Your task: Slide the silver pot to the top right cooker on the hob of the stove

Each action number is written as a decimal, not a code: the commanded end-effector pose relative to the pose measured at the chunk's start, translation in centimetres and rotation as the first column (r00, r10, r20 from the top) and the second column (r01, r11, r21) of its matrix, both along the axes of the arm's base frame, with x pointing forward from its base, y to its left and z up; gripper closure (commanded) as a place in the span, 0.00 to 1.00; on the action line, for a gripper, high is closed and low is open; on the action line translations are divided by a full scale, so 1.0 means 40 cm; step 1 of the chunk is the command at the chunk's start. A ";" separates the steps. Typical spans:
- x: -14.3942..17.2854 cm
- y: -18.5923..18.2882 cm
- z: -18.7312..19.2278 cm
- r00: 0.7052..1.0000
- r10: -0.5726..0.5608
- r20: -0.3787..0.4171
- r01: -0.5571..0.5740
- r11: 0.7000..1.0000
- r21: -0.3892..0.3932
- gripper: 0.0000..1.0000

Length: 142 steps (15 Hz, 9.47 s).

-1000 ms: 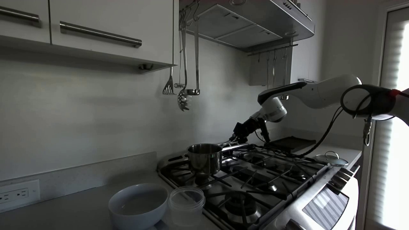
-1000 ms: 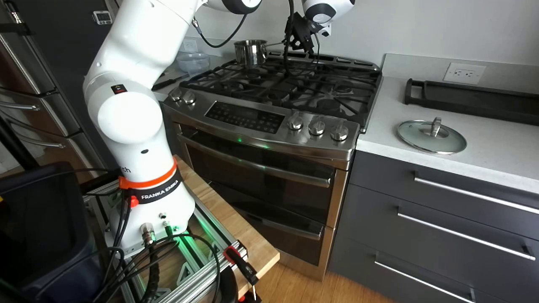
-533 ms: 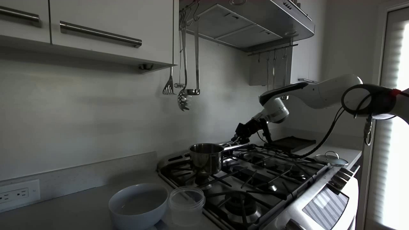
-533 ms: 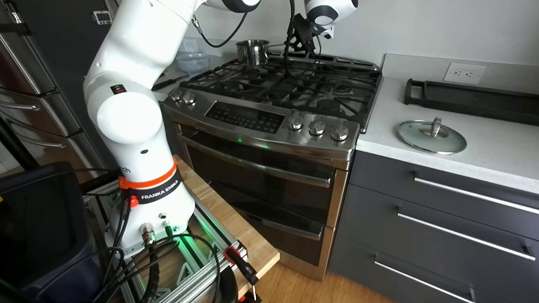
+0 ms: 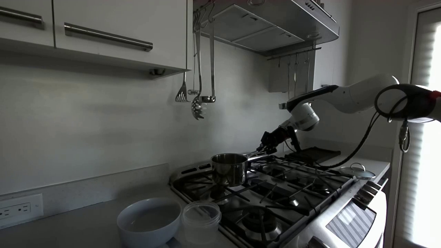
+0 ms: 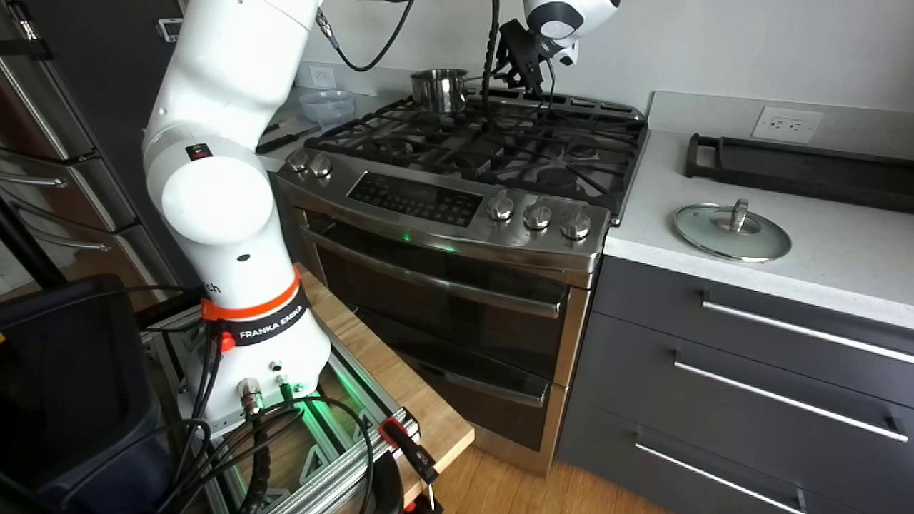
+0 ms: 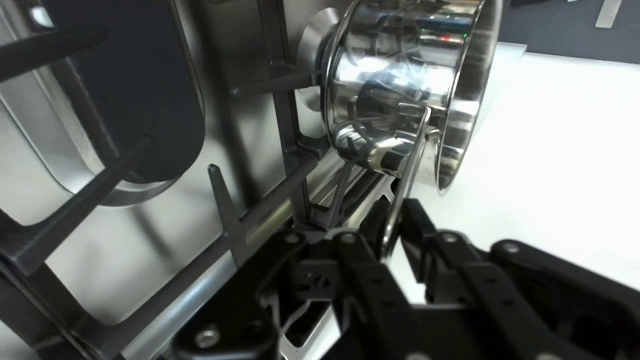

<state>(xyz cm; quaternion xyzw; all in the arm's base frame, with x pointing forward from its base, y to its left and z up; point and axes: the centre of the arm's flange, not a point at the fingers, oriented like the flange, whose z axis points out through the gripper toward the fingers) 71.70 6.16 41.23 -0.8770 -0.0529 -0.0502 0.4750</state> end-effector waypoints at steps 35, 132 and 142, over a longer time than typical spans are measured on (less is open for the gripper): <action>-0.148 -0.161 -0.017 0.950 -0.310 0.028 0.310 0.951 0.008 0.97; -0.323 -0.850 -0.042 0.506 -0.856 0.108 0.862 0.504 -0.051 0.00; -0.404 -0.825 0.129 0.660 -0.731 0.172 0.744 0.605 -0.284 0.00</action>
